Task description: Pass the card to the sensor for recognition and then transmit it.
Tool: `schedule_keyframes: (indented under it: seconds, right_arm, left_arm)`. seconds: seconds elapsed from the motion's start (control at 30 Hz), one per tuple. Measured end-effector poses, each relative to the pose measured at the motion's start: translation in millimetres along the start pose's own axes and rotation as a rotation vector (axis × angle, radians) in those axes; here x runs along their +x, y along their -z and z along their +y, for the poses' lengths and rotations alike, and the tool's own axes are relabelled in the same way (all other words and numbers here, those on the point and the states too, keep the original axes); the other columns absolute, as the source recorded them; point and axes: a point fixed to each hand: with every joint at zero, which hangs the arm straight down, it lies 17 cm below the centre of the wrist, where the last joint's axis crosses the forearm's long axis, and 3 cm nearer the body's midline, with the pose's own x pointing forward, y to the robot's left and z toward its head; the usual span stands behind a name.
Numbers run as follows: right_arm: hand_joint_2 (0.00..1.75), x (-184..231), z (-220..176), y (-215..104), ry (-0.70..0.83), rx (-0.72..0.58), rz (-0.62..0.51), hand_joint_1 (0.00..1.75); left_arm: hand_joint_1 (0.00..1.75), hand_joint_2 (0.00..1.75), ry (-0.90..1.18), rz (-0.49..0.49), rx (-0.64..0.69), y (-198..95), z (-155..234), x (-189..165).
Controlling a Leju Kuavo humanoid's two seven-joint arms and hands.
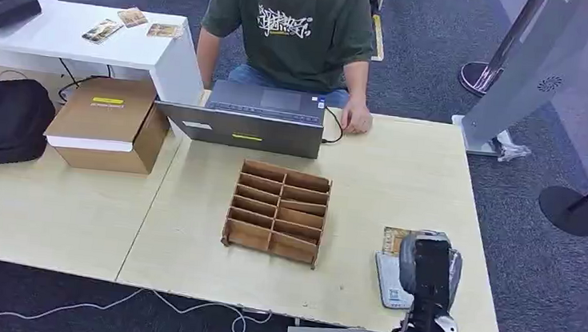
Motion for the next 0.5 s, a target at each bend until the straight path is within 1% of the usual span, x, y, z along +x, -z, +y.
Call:
schedule_keyframes:
  seconds: [0.2,0.5]
  right_arm:
    - [1.75,-22,-37,4,-0.005,-0.106,0.055,1.75]
    - [1.75,-37,-76,5,-0.015,-0.213,0.09,1.75]
  left_arm:
    - [0.0,0.0,0.0,0.003,-0.001,0,-2,-1]
    - [0.0,0.0,0.002,0.002,-0.001,0,-3,0]
